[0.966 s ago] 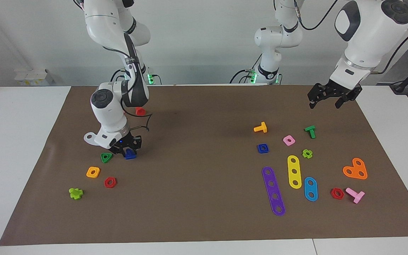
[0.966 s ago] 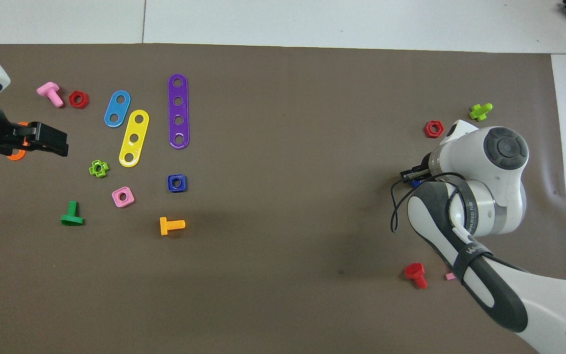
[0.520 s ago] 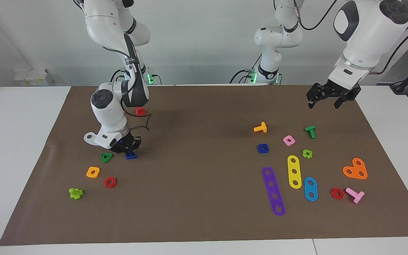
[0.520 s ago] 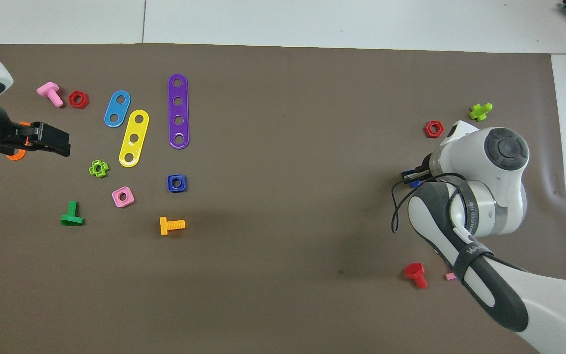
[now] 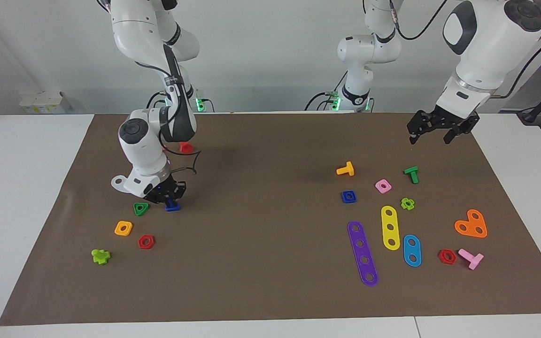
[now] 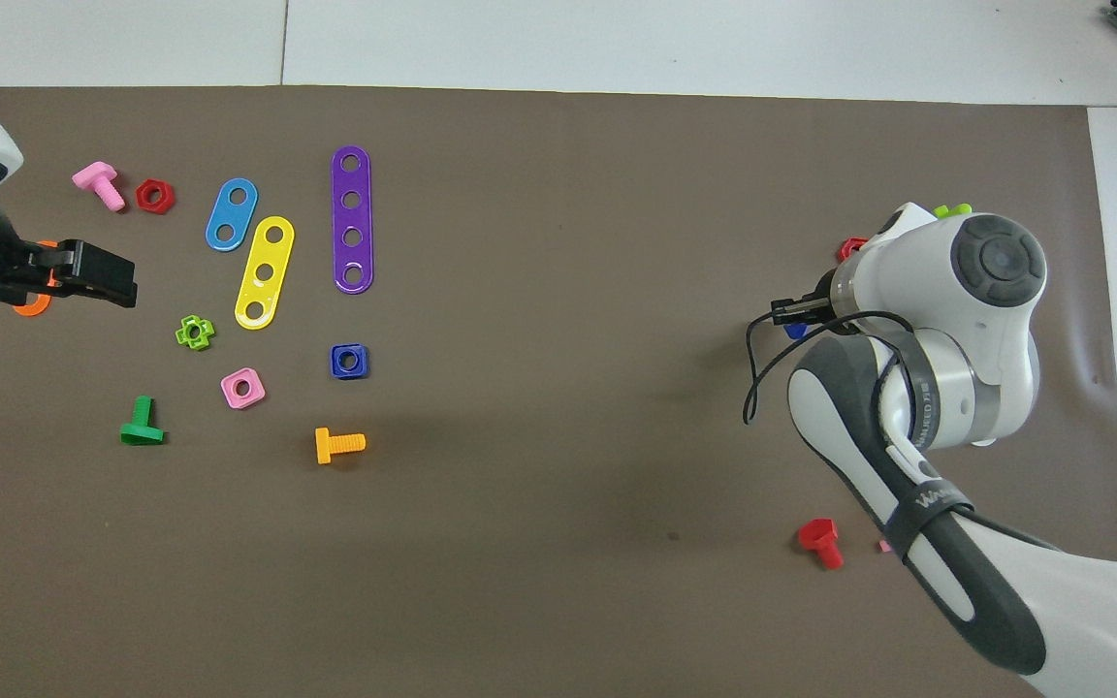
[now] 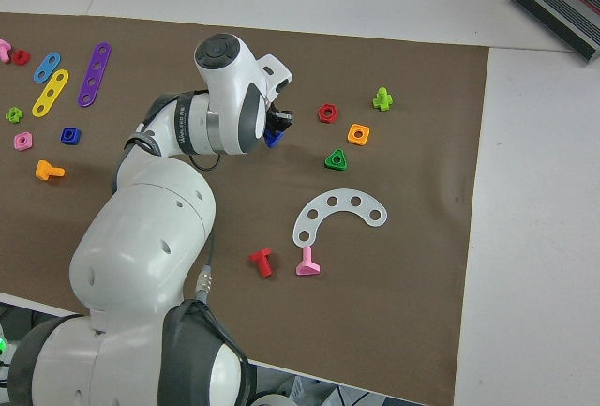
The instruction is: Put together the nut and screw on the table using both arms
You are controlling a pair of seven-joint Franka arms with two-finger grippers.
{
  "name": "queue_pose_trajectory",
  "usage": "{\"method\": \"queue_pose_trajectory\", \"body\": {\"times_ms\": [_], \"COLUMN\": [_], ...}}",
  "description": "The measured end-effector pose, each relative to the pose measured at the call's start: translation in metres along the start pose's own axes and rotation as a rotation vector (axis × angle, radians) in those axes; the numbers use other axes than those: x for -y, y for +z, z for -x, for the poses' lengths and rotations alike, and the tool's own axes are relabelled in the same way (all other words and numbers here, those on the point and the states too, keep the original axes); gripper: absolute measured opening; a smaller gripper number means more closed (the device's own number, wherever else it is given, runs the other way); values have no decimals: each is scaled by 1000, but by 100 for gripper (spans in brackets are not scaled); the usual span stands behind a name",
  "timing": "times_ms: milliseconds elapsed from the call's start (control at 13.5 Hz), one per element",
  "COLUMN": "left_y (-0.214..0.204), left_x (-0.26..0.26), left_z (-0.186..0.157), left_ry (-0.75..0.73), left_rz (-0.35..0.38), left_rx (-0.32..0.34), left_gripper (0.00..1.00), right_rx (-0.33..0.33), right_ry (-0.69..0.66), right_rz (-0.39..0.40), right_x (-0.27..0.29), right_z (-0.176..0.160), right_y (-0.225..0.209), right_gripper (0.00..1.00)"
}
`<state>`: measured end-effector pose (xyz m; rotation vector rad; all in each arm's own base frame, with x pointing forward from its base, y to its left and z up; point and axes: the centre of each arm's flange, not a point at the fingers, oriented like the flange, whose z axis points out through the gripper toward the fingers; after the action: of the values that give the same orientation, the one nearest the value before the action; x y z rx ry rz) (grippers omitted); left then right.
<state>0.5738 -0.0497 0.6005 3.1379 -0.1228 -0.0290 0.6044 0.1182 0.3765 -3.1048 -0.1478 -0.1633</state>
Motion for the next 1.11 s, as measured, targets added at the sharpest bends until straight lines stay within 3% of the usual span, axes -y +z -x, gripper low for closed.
{"method": "queue_pose_trajectory", "body": {"times_ms": [223, 372, 520, 818, 1115], "left_y": [0, 2, 14, 71, 149], "left_x": [-2, -3, -11, -55, -90], "left_z": [0, -1, -4, -17, -21], "left_ry": [3, 6, 16, -30, -107], "left_rz": [0, 0, 6, 11, 19], "left_rx": [0, -6, -11, -25, -47], "left_gripper": [100, 100, 100, 99, 95], "right_rx": [-58, -80, -82, -102, -104], "right_ry": [83, 147, 197, 220, 224], "right_rz": [-30, -52, -65, -83, -77], "right_x": [81, 142, 201, 301, 306], "right_z": [-16, -21, -25, -28, -28], "right_y": [-43, -46, -31, 43, 73], "right_gripper": [19, 19, 19, 19, 19]}}
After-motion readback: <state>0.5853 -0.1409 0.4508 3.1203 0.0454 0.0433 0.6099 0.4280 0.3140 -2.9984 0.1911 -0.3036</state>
